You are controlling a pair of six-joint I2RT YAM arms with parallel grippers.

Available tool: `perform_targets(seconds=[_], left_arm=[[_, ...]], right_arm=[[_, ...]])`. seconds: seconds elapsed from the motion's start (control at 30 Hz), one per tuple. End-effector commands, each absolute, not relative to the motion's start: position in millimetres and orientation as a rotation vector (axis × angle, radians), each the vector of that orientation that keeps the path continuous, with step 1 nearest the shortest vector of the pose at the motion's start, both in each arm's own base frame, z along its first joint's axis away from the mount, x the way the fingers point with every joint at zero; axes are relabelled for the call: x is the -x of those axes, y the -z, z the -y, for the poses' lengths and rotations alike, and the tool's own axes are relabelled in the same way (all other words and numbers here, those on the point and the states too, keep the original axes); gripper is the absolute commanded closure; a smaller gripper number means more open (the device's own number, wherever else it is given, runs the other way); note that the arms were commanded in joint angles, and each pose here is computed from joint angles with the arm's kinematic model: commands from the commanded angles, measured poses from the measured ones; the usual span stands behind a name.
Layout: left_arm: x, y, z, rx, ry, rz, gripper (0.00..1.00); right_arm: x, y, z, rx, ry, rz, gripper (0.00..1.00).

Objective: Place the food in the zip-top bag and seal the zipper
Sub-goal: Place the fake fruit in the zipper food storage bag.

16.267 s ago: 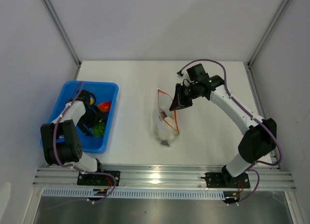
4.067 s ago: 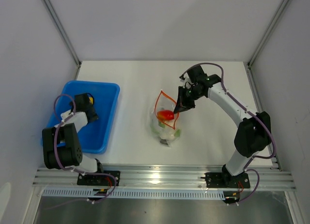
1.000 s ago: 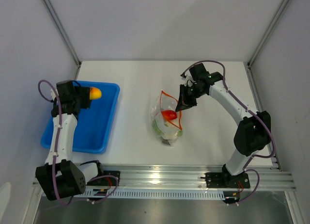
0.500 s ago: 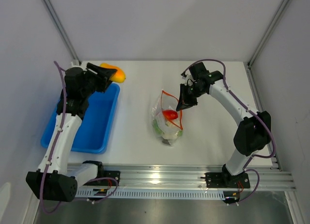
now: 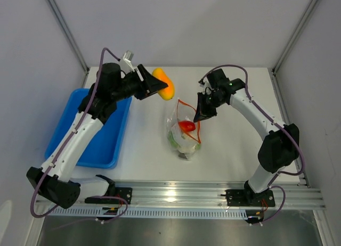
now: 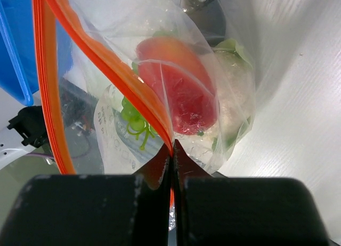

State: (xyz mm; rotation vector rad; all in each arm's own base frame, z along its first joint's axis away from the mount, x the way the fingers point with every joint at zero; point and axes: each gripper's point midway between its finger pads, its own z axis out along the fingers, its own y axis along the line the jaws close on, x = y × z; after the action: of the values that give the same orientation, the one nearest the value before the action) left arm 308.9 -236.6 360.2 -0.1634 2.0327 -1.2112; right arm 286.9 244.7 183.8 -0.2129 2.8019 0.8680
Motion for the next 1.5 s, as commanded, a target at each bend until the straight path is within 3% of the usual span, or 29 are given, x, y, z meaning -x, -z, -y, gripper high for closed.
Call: perform_targets(seconds=[0.0,0.47,0.83,0.93,0.97,1.0,1.07,1.13,1.17,1.47], left_arm=[[-292.9,-373.1,246.1,0.001,1.210,-2.050,1.00],[-260.7,-316.6,289.1,-0.128,1.319,-2.332,0.99],[-235.8,-261.1,292.0,-0.172,1.204,-2.563,0.99],[-230.2,-255.1,292.2,-0.185,1.173,-2.578,0.95],[-228.3,-251.8,292.0,-0.198,1.171,-2.578,0.93],[-227.6,-252.7,294.2,-0.216,1.177,-2.566,0.79],[-227.5,-253.4,294.3,-0.238,1.160,-2.579,0.66],[-228.2,-252.5,294.0,-0.259,1.137,-2.591,0.44],[-228.2,-250.3,293.8,-0.264,1.123,-2.600,0.02],[-235.9,-269.7,285.1,-0.290,1.052,-2.508,0.01]], right_arm=[[-284.2,-203.6,-246.9,0.231,-0.843,-2.723,1.00],[-274.6,-228.2,-275.0,0.179,-0.888,-2.623,1.00],[-267.7,-230.0,-272.7,0.151,-0.881,-2.603,1.00],[-267.1,-225.3,-270.9,0.145,-0.871,-2.606,1.00],[-266.8,-225.2,-270.8,0.141,-0.872,-2.608,1.00],[-267.2,-225.6,-271.3,0.144,-0.874,-2.605,1.00],[-268.2,-225.2,-271.5,0.137,-0.874,-2.602,1.00],[-268.5,-226.4,-271.8,0.136,-0.876,-2.600,1.00],[-268.2,-226.0,-271.2,0.137,-0.873,-2.600,1.00],[-262.6,-223.8,-266.0,0.129,-0.863,-2.609,1.00]])
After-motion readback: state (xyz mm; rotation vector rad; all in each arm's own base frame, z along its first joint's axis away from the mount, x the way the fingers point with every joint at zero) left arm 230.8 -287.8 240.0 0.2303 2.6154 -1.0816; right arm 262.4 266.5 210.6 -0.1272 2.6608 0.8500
